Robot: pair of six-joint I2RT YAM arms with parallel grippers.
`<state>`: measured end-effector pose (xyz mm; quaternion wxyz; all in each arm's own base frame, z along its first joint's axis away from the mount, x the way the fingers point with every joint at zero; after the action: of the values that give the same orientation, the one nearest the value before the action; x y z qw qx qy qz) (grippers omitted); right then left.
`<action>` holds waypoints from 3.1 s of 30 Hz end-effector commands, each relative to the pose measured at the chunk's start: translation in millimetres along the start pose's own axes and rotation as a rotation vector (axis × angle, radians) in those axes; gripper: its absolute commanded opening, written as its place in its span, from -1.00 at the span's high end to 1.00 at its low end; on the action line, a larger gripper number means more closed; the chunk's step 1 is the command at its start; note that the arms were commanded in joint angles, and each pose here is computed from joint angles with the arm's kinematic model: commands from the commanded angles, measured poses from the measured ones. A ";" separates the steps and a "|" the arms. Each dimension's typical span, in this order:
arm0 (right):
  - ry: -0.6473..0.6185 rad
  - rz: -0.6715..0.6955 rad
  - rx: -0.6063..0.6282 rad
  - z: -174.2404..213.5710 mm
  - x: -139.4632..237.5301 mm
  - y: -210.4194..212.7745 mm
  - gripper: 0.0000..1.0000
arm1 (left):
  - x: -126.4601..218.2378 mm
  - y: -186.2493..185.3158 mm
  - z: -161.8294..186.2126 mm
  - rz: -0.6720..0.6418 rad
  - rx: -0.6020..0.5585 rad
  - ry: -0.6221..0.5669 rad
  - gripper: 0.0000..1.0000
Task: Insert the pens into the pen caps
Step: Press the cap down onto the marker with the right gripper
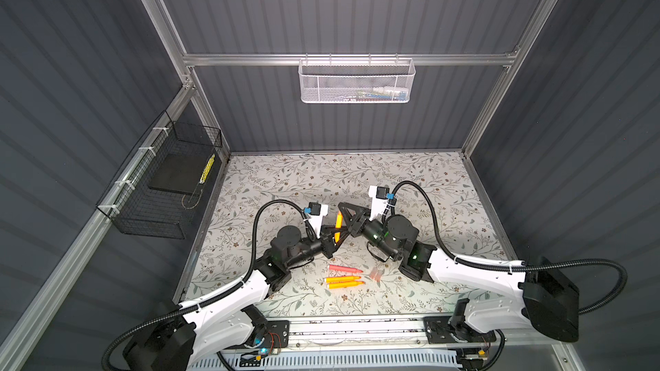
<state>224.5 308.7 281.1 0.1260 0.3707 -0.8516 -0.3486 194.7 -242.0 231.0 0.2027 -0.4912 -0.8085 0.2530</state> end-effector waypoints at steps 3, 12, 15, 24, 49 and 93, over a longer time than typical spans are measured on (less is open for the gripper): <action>0.024 -0.056 0.024 8.1 16.1 3.6 0.97 | -1.5 -19.4 -33.3 0.063 -0.035 -0.100 1.00; -0.009 -0.060 0.029 8.5 43.7 -8.4 0.21 | 0.2 -29.7 -38.2 0.114 -0.083 -0.111 1.00; -0.030 -0.032 0.045 1.8 56.2 -12.3 -0.17 | 2.1 -24.4 -34.0 0.078 -0.145 -0.105 1.00; -0.084 -0.011 0.092 -38.4 86.5 6.2 -0.52 | -1.1 1.8 -5.9 0.000 -0.500 -0.064 1.00; -0.013 -0.022 0.191 -47.9 43.5 34.5 -0.23 | 1.1 -18.5 -5.5 0.125 -0.559 -0.020 1.00; 0.180 -0.063 0.200 35.0 21.0 33.3 1.00 | -10.3 -59.1 -146.4 -0.036 -0.547 -0.366 1.00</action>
<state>221.1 287.4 347.2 0.0206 0.3365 -0.8878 -0.3132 212.5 -265.7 287.4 0.0592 -0.5367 -0.8402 0.0511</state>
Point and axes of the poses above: each gripper's point midway between its finger pads, its own x axis back along the fingers, its own y axis along the line the jaws close on, z = x × y, the point moved 5 cm from there along x, back along the fingers
